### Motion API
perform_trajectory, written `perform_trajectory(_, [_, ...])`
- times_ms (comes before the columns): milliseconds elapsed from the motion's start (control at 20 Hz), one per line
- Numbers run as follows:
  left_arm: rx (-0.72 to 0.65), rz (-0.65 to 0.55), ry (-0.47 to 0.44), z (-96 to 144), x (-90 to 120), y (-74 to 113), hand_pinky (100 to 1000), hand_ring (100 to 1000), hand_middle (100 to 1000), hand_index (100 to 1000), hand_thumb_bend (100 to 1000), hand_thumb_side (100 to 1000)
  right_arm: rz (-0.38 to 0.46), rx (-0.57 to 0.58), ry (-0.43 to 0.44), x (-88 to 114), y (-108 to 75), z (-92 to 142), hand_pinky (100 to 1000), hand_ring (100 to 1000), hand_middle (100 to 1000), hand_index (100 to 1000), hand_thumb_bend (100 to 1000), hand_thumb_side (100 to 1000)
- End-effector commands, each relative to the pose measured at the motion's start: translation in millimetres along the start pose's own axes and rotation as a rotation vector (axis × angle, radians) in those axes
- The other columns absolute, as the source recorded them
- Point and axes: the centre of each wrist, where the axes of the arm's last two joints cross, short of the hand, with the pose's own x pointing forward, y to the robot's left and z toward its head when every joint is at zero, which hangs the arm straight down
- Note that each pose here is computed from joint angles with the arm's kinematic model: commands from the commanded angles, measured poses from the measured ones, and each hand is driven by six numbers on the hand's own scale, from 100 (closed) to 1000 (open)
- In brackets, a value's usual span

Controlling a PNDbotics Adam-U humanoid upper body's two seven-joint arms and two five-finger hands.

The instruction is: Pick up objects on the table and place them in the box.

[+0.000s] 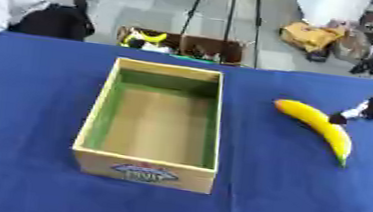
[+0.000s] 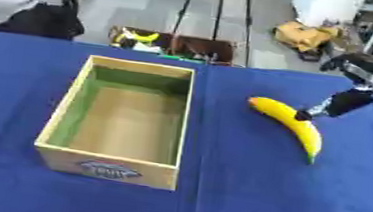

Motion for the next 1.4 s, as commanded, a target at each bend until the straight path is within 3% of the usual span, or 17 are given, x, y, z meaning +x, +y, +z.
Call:
perform_trajectory(50, [-0.004, -0.021, -0.021, -3.6, 5.6, 5.1, 323, 524, 541, 691, 100, 996, 0.019, -0.046, 0.014, -6.4, -18.2, 9.2, 715, 903, 860, 887, 835, 606])
perform_trajectory(400, [0.0, -0.021, -0.018, -3.4, 5.5, 4.9, 323, 524, 540, 691, 100, 994, 0.023, -0.039, 0.016, -5.7, -13.3, 7.3, 701, 886, 842, 875, 817, 593])
perform_trajectory(650, [0.0, -0.021, -0.017, -3.6, 5.5, 4.6, 322, 523, 540, 691, 100, 991, 0.032, -0.062, 0.018, -3.2, -9.7, 6.1, 619, 834, 802, 852, 763, 518])
perform_trajectory(1000, [0.0, -0.019, -0.016, -3.7, 5.6, 4.0, 322, 523, 540, 691, 100, 989, 0.031, -0.071, 0.032, 3.1, 2.9, -1.2, 475, 788, 770, 842, 721, 488])
perform_trajectory(1400, [0.0, -0.02, -0.014, -3.9, 5.6, 3.6, 322, 523, 540, 691, 100, 988, 0.023, -0.072, 0.032, 10.3, 10.0, -7.4, 416, 774, 751, 841, 706, 465])
